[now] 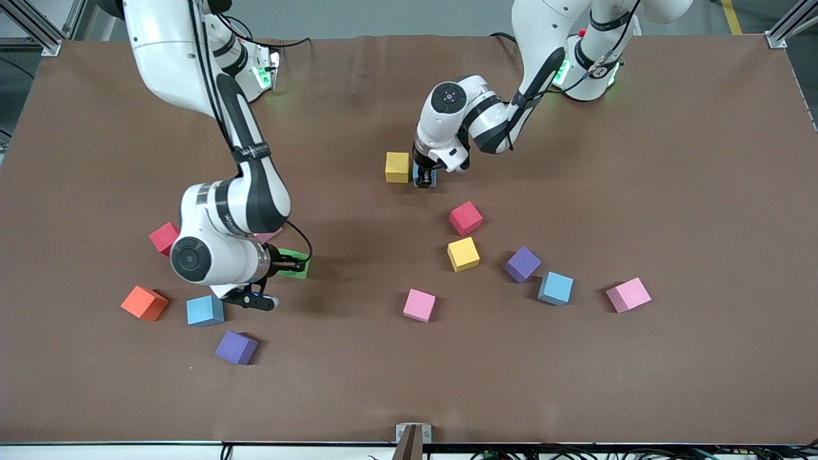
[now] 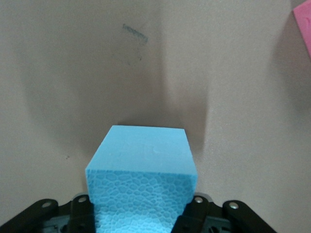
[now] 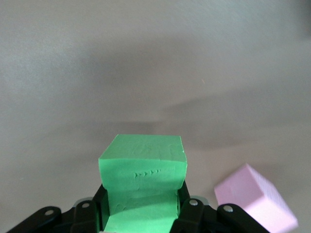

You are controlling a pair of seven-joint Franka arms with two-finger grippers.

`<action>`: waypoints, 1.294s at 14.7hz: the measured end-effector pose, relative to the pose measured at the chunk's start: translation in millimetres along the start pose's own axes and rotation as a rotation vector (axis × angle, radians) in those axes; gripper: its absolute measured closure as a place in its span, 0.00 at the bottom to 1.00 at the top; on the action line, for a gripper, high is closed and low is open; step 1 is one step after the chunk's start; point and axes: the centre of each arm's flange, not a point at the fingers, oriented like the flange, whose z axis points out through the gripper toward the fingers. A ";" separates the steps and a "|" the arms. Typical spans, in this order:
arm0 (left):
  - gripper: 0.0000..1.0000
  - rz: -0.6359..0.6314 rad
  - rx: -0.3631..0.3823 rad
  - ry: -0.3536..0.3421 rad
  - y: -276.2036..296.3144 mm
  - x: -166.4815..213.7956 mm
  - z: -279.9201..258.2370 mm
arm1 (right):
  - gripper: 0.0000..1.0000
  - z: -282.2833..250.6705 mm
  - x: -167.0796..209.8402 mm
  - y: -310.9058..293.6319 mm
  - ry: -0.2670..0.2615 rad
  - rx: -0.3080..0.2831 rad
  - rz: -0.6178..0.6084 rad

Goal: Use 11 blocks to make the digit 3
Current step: 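Grasp and lift the green cube with the right gripper, then carry the green cube toward yellow while the left gripper places cyan beside yellow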

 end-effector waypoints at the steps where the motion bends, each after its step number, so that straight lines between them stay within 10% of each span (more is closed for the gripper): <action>1: 0.44 -0.001 0.000 0.000 0.0 0.0 0.0 | 0.44 -8.7 -6.2 2.5 -0.008 0.009 0.044; 8: 0.44 0.000 -0.002 -0.003 -0.5 -1.2 -0.2 | 0.44 -8.2 -60.9 0.7 -0.070 0.012 0.385; 19: 0.44 0.014 -0.005 -0.012 -6.1 -8.8 -0.2 | 0.44 45.4 -147.4 -34.7 -0.002 0.033 0.958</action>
